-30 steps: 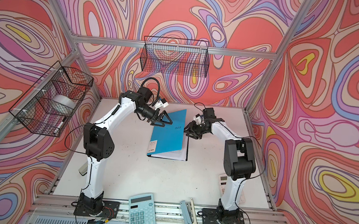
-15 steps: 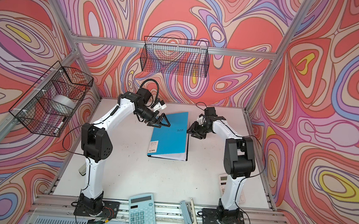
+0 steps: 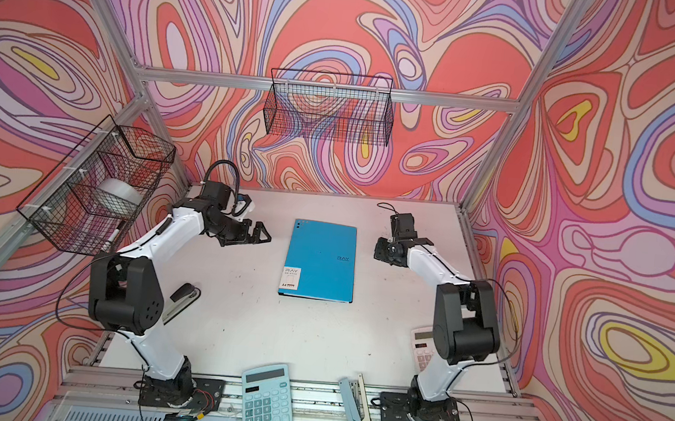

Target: Put the files into the folder

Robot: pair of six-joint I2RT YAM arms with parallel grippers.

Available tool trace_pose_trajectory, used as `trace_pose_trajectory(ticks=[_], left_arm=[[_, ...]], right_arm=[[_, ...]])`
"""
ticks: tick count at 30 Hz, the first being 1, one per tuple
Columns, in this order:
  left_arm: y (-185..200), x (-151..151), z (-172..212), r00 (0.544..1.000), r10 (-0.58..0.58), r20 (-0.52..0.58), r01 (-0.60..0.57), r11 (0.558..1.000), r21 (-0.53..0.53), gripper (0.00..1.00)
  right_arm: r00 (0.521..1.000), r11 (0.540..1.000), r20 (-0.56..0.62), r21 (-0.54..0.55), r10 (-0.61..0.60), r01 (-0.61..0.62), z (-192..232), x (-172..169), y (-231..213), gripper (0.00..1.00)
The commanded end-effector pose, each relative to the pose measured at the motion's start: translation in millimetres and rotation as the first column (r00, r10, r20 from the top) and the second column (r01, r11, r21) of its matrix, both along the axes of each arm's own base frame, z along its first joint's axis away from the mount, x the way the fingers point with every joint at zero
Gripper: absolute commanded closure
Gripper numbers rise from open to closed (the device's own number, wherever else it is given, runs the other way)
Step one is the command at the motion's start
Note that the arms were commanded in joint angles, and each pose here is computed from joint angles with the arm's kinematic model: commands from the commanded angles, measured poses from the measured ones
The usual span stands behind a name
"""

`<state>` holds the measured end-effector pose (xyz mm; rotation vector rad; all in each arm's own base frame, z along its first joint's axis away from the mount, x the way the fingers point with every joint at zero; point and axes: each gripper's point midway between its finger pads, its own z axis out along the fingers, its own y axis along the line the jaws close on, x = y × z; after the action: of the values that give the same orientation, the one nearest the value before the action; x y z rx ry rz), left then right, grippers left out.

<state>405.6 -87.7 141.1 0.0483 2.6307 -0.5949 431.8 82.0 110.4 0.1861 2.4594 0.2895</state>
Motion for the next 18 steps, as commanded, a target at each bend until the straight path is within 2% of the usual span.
trace_pose_trajectory(ticks=[1, 4, 6, 9, 10, 12, 13, 17, 18], left_arm=[[47, 25, 20, 0.947, 0.170, 0.272, -0.197, 0.978, 0.075, 0.00], [72, 21, 18, 0.855, 0.224, 0.468, -0.311, 0.943, 0.117, 0.00], [78, 13, 16, 0.790, 0.224, 0.571, -0.344, 0.933, 0.109, 0.00], [80, 0, 6, 0.732, 0.195, 0.653, -0.346, 0.932, 0.110, 0.00], [79, -3, 8, 0.728, 0.190, 0.659, -0.340, 0.935, 0.105, 0.00], [78, -2, 21, 0.674, 0.192, 0.714, -0.341, 0.938, 0.069, 0.00], [77, -11, 8, 0.689, 0.190, 0.699, -0.334, 0.940, 0.074, 0.00], [72, -26, 0, 0.736, 0.178, 0.654, -0.300, 0.951, 0.079, 0.00], [71, -29, -3, 0.736, 0.172, 0.655, -0.294, 0.952, 0.080, 0.00]], right_arm=[[0.954, 0.997, 0.301, -0.072, -0.011, 0.034, 45, 22, -14, 0.47], [0.921, 0.990, 0.389, -0.118, -0.021, 0.072, 51, 14, -26, 0.44], [0.907, 0.988, 0.421, -0.131, -0.022, 0.085, 51, 7, -30, 0.43], [0.886, 0.978, 0.462, -0.170, -0.031, 0.123, 46, -4, -41, 0.41], [0.878, 0.972, 0.477, -0.185, -0.041, 0.146, 43, -8, -46, 0.41], [0.858, 0.957, 0.511, -0.217, -0.055, 0.190, 40, -14, -56, 0.41], [0.857, 0.952, 0.513, -0.235, -0.051, 0.197, 36, -17, -59, 0.41], [0.853, 0.941, 0.522, -0.277, -0.024, 0.195, 26, -24, -62, 0.41], [0.847, 0.936, 0.531, -0.292, -0.014, 0.198, 24, -24, -63, 0.41]])
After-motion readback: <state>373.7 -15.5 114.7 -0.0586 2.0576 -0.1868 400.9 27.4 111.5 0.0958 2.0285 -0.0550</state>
